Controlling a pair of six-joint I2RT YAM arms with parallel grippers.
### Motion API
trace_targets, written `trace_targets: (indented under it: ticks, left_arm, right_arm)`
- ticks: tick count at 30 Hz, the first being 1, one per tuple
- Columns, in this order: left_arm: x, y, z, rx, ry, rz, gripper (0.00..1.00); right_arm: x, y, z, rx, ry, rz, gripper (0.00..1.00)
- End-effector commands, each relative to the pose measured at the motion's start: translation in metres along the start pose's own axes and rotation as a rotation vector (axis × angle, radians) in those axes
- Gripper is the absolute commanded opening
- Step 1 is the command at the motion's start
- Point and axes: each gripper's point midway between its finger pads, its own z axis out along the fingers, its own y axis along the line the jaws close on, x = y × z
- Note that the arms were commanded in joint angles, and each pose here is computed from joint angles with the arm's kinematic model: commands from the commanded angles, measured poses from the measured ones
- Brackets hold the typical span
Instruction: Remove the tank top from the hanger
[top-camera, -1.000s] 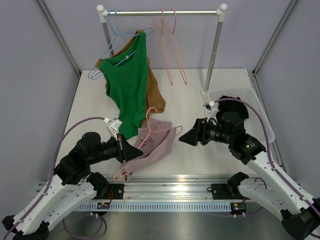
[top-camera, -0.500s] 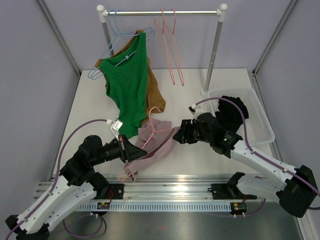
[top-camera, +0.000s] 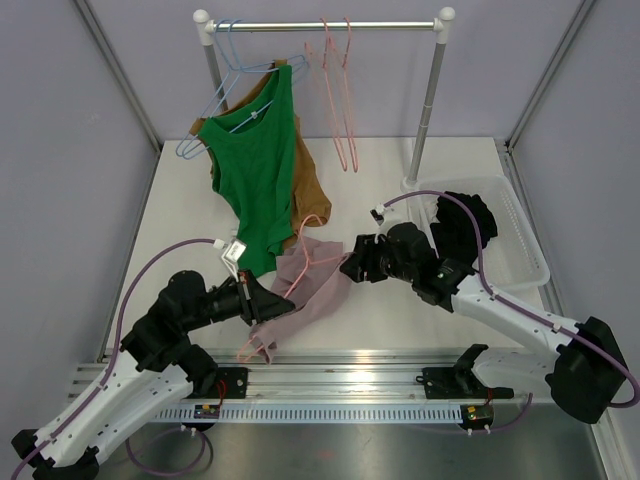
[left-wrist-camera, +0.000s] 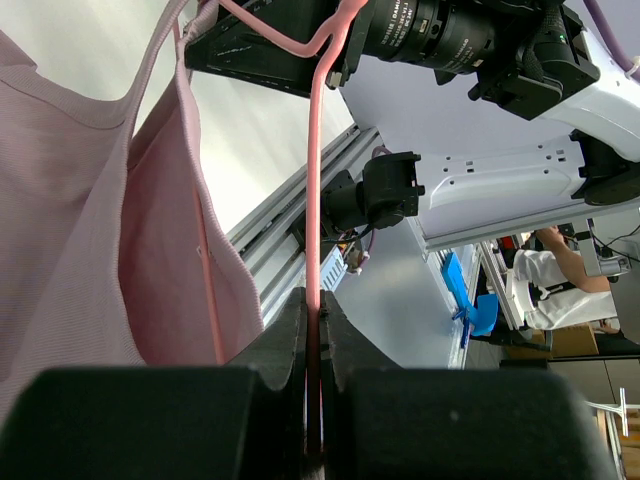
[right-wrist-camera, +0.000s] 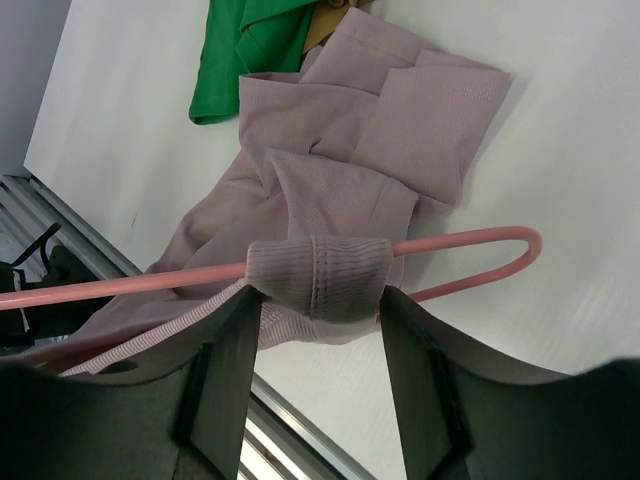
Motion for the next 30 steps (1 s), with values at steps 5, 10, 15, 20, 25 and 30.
trace_targets:
  ticks: [5,10,15,20,25,30]
  left_arm:
    - [-0.007,-0.017,-0.003,0.072,-0.027,0.049,0.0]
    - [-0.013,0.0,-0.01,-0.046,-0.063,0.079,0.0]
    - [-0.014,0.006,-0.024,-0.13,-0.048,0.137,0.0]
    - [-0.006,-0.014,-0.032,-0.026,-0.02,0.181,0.0]
    - [-0.013,-0.035,-0.042,0.048,-0.065,0.207,0.0]
    - [-0.021,-0.058,-0.049,0.121,-0.087,0.264,0.0]
  right_arm:
    - [-0.026,0.01,0.003,-0.011,-0.085,-0.037,0.31]
    - [-0.033,-0.012,-0.002,0.118,-0.12,-0.044,0.01]
    - [-0.048,-0.051,-0.02,0.351,-0.178,-0.047,0.0]
    - [-0.051,-0.093,-0.022,0.522,-0.116,-0.024,0.0]
    - [-0.047,-0.1,-0.011,0.478,-0.067,0.027,0.0]
    - [-0.046,-0.092,-0.013,0.389,-0.051,0.053,0.0]
